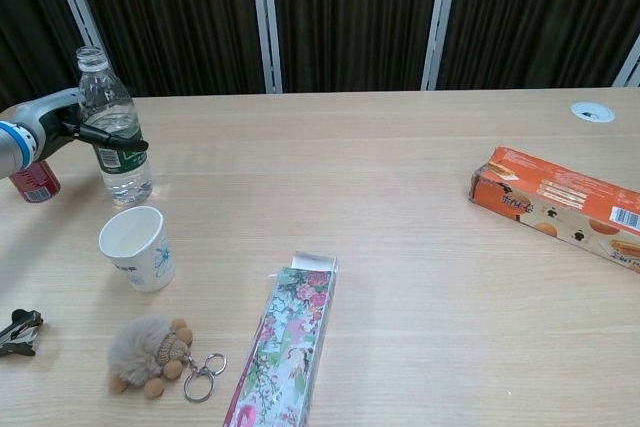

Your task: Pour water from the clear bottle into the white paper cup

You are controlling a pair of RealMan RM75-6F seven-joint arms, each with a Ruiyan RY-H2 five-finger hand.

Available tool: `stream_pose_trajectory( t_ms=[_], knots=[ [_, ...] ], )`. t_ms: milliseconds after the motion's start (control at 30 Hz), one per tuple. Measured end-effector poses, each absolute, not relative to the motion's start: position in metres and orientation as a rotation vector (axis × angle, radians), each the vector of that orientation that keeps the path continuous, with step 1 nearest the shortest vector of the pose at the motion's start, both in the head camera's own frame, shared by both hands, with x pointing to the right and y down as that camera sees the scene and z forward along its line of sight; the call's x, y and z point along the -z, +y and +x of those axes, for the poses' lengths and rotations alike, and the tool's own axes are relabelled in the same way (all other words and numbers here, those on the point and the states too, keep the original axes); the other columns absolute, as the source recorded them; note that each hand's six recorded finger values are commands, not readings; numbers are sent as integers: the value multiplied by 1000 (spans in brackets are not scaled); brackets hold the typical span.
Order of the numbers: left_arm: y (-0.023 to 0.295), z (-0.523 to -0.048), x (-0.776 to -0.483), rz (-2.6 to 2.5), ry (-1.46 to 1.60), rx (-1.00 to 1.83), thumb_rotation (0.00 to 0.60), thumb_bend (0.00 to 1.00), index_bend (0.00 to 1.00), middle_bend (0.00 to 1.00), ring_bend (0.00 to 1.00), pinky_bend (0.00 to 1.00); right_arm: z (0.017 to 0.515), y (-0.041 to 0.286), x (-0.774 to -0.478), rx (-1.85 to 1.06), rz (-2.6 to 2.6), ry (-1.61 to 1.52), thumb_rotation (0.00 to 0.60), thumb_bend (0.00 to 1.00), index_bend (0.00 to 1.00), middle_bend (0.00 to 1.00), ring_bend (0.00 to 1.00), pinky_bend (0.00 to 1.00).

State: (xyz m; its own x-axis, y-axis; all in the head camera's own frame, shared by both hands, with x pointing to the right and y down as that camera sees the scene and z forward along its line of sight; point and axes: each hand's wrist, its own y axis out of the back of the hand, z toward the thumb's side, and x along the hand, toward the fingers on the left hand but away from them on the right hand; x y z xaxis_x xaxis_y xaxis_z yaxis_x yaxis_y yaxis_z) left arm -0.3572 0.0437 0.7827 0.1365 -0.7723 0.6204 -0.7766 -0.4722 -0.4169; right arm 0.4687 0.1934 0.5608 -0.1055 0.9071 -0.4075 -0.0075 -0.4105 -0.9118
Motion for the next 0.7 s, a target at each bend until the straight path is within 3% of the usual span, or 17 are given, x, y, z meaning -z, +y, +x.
stream_pose_trajectory(
  t_ms=[100,233,467,700],
  knots=[
    [45,-358,-786,2320,-1617,-1251,600,0,90,31,45,64,468,194,-562,-1611,-1441,-1029,600,0,0,0,0,0],
    [46,-359,-788,2281,-1623,-1221,600,35,246,147,115,113,468,194,-563,-1611,-1444,-1028,600,0,0,0,0,0],
    [47,-360,-791,2260,-1626,-1210,600,326,422,281,228,240,468,194,-563,-1613,-1450,-1032,600,0,0,0,0,0],
    [45,-358,-792,2227,-1649,-1166,600,522,580,428,367,370,469,194,-564,-1613,-1455,-1034,600,0,0,0,0,0]
  ],
)
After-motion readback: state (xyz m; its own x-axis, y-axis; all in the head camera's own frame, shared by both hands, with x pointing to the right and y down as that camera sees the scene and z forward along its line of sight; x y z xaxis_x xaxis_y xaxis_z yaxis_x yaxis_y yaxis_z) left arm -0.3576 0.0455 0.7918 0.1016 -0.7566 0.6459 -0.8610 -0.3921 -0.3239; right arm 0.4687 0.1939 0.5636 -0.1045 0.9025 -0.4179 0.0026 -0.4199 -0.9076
